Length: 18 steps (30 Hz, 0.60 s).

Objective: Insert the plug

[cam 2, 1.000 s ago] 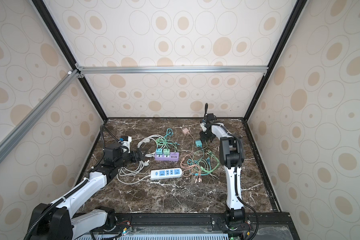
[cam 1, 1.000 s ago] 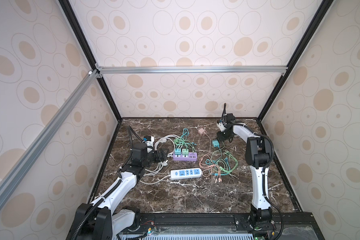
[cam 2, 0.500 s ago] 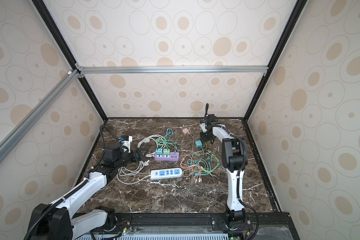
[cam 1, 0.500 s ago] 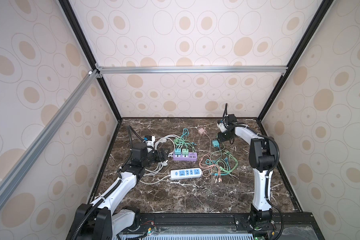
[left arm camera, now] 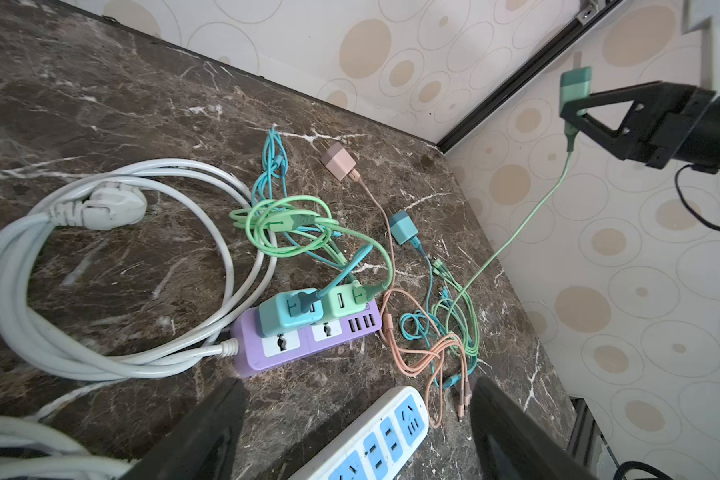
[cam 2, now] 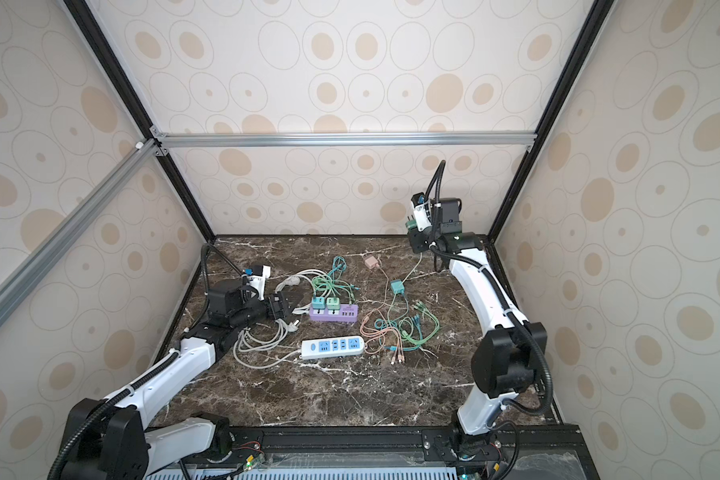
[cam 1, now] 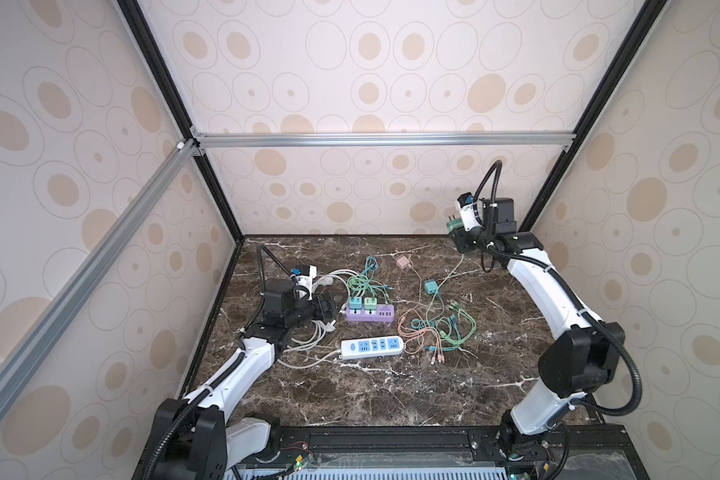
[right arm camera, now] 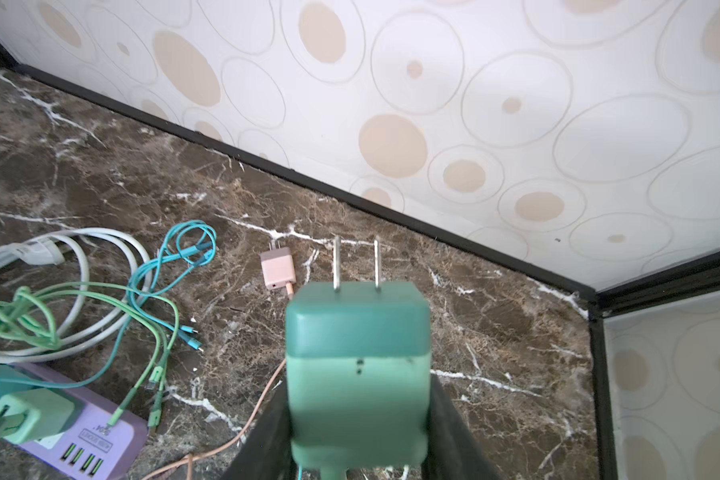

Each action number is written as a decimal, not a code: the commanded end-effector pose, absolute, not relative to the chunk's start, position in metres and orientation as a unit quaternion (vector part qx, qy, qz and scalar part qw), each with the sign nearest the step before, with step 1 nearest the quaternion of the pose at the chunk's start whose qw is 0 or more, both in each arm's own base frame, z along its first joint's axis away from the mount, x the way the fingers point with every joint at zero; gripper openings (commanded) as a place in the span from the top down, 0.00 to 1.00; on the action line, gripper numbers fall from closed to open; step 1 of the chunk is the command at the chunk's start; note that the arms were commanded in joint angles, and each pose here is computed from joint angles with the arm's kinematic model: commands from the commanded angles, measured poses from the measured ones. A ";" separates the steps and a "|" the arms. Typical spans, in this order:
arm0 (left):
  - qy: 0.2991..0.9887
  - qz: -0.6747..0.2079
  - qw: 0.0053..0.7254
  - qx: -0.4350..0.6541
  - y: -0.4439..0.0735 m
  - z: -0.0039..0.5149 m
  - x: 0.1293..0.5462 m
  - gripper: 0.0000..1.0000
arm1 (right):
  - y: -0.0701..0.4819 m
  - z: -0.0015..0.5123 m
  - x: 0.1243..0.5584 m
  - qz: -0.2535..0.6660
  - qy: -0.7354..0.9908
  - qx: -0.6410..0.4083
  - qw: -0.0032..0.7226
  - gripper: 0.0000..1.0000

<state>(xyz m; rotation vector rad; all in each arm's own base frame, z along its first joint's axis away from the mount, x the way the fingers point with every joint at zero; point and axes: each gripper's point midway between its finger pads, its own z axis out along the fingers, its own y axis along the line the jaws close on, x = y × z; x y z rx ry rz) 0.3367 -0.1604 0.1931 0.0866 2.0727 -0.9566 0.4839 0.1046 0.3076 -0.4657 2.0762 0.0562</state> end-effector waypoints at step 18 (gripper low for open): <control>0.746 -0.476 0.456 0.095 -0.185 0.276 0.331 0.15 | 0.207 0.431 0.353 0.037 0.698 -0.404 0.590 0.73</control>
